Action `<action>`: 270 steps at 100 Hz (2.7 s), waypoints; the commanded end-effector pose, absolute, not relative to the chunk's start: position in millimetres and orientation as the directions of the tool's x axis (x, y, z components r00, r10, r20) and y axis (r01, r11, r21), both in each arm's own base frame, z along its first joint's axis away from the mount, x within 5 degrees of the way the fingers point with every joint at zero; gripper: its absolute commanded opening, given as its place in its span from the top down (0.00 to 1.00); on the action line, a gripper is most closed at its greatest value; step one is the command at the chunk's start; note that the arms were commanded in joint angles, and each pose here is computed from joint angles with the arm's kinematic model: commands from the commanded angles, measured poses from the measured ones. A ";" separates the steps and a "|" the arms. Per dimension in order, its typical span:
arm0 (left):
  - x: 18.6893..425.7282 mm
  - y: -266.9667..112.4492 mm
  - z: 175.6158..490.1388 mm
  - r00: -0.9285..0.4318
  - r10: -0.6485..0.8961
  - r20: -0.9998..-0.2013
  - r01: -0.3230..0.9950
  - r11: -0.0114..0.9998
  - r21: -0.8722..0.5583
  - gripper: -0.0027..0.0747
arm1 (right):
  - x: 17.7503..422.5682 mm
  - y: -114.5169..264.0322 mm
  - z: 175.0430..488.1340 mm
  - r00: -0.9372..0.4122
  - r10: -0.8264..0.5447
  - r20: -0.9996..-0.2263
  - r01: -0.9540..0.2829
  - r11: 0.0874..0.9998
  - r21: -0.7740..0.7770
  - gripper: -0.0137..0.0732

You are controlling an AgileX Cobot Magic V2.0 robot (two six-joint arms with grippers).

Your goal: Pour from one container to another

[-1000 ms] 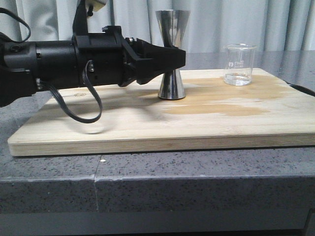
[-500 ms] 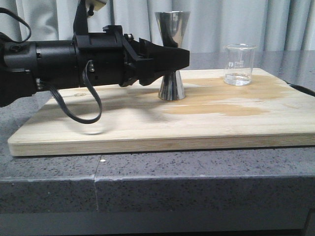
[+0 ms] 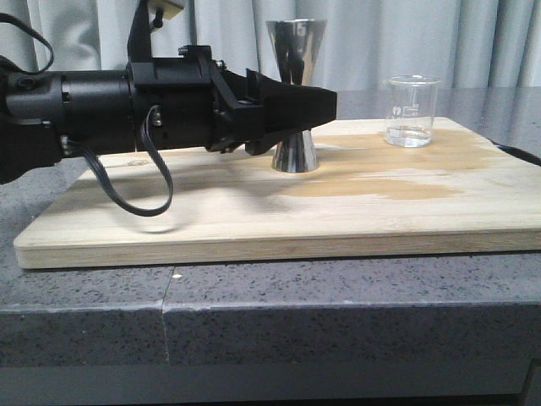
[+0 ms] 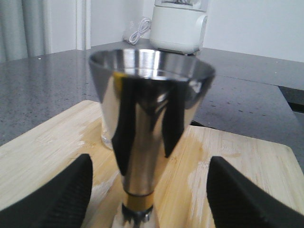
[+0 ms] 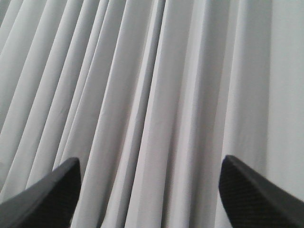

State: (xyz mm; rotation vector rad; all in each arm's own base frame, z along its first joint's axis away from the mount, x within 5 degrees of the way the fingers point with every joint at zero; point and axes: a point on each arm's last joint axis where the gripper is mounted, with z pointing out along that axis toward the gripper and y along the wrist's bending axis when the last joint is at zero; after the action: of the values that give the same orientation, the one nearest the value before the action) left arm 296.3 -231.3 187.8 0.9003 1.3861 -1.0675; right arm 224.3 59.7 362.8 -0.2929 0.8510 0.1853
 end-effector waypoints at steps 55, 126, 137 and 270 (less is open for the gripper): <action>291.7 -230.3 218.3 0.009 -0.058 -0.998 0.965 0.263 -0.007 0.35 | 214.4 56.2 382.9 0.734 0.072 -0.676 -0.258 0.949 -0.179 0.22; 290.1 -213.6 241.8 0.075 0.011 -0.997 0.959 0.273 0.075 0.35 | 214.4 56.2 382.9 0.734 0.072 -0.676 -0.258 0.949 -0.179 0.22; 287.9 -210.9 248.1 0.096 0.025 -0.995 0.958 0.270 0.099 0.35 | 214.4 56.2 382.9 0.734 0.072 -0.676 -0.258 0.949 -0.179 0.22; 180.4 -51.9 447.6 0.347 -0.140 -0.927 0.660 0.739 0.135 0.35 | 206.3 9.4 388.5 0.549 -0.091 -0.831 0.066 0.996 -0.065 0.22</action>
State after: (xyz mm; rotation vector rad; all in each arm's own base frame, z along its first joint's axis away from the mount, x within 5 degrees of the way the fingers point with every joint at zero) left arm 199.3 -68.2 420.7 0.7190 1.1376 -0.5966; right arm 225.2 24.0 363.7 -0.1071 1.0410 -0.0110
